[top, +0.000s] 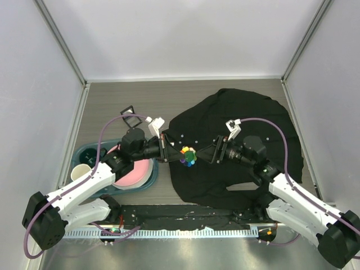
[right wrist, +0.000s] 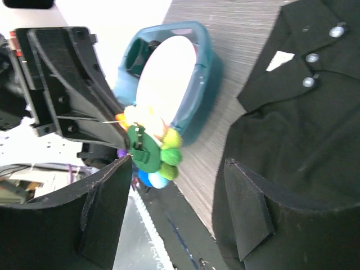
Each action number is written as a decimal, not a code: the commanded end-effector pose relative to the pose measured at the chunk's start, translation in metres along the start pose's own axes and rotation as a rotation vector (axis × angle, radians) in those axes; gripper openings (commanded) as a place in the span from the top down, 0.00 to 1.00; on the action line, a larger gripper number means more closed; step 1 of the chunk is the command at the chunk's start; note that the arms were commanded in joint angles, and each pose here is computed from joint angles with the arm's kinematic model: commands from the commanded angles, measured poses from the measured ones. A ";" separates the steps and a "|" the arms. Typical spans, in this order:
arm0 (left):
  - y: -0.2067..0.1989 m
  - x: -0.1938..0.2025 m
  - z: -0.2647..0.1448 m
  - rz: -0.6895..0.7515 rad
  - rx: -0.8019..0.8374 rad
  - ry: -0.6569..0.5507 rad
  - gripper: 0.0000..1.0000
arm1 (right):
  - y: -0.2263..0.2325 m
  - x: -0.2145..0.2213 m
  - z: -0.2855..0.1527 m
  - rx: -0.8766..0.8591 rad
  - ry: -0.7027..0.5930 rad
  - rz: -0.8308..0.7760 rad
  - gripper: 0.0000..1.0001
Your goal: Remove the brooch from the garment
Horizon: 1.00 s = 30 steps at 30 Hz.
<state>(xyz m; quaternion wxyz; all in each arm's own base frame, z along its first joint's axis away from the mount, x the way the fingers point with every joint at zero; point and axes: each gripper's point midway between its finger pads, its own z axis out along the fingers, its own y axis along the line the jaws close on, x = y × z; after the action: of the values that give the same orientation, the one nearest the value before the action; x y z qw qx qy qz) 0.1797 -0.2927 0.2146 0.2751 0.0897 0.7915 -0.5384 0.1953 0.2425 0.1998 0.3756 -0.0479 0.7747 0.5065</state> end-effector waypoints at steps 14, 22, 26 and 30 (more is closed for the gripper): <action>-0.008 -0.003 -0.003 0.030 0.037 -0.010 1.00 | 0.042 -0.010 0.018 -0.242 0.004 0.018 0.32; -0.012 -0.002 -0.005 0.032 0.051 -0.003 1.00 | 0.039 -0.002 0.027 -0.251 0.027 0.027 0.41; -0.011 -0.001 -0.004 0.034 0.051 0.003 1.00 | 0.043 0.000 0.027 -0.261 0.029 0.024 0.43; -0.012 -0.002 -0.004 0.031 0.060 -0.002 1.00 | 0.038 0.000 0.028 -0.228 0.035 0.013 0.50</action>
<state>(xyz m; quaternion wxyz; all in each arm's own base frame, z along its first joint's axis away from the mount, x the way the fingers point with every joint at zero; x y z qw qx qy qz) 0.1764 -0.2930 0.2148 0.2694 0.0952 0.7905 -0.5417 0.1915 0.2819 0.2106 0.3320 -0.0815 0.7319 0.5895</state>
